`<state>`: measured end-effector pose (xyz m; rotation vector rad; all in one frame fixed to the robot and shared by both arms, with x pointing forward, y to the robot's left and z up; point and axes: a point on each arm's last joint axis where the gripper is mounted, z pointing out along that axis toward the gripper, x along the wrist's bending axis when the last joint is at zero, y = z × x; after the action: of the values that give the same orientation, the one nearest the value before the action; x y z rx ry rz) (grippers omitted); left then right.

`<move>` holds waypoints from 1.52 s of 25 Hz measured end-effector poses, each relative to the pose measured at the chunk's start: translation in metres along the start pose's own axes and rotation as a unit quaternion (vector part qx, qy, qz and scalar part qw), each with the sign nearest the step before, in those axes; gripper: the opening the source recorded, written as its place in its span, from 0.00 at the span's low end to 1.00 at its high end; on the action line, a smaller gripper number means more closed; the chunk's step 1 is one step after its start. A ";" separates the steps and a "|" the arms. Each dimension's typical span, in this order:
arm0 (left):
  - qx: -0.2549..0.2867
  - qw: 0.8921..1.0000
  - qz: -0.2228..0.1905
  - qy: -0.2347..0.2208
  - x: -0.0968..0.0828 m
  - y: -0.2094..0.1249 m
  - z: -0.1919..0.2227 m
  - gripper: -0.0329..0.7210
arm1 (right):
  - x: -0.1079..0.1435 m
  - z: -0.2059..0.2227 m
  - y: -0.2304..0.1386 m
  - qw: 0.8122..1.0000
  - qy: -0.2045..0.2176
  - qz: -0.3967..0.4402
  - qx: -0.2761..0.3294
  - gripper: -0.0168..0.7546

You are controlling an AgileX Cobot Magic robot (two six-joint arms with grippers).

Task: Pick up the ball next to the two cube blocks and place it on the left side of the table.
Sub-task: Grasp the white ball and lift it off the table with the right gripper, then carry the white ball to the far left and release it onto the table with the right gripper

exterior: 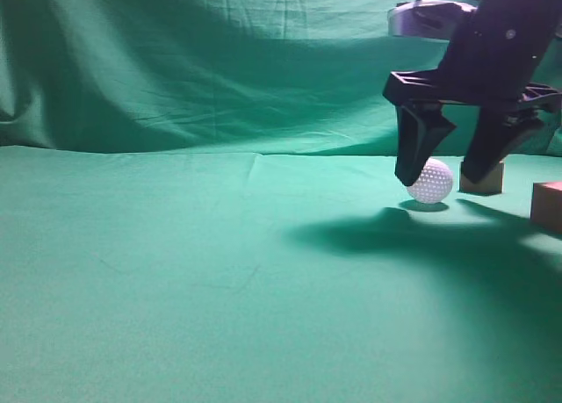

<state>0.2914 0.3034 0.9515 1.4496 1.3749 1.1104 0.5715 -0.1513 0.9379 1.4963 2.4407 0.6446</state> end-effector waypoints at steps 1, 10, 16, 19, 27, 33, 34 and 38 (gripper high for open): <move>0.000 1.000 0.000 0.000 0.000 0.000 0.000 0.04 | 0.002 0.000 0.001 1.000 0.000 -0.007 -0.005 0.65; 0.000 1.000 0.000 0.000 0.000 0.000 0.000 0.04 | 0.015 0.000 0.004 0.999 0.006 -0.041 -0.017 0.41; 0.000 1.000 0.000 0.000 0.000 0.000 0.000 0.04 | 0.027 -0.021 0.044 0.997 0.026 -0.052 -0.040 0.41; 0.000 1.000 0.000 0.000 0.000 0.000 0.000 0.04 | 0.054 -0.047 0.083 0.992 0.055 -0.064 -0.096 0.41; 0.000 1.000 0.000 0.000 0.000 0.000 0.000 0.04 | 0.165 -0.036 0.149 0.963 0.143 -0.130 -0.186 0.41; 0.000 1.000 0.000 0.000 0.000 0.000 0.000 0.04 | 0.250 0.030 0.148 0.945 0.185 -0.184 -0.198 0.41; 0.000 1.000 0.000 0.000 0.000 0.000 0.000 0.04 | 0.261 0.043 0.142 0.943 0.188 -0.194 -0.196 0.41; 0.000 1.000 0.000 0.000 0.000 0.000 0.000 0.04 | 0.285 0.077 0.126 0.936 0.191 -0.212 -0.205 0.41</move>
<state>0.2914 0.3034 0.9515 1.4496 1.3749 1.1104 0.5697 0.1699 0.9432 0.7025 2.5497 1.3355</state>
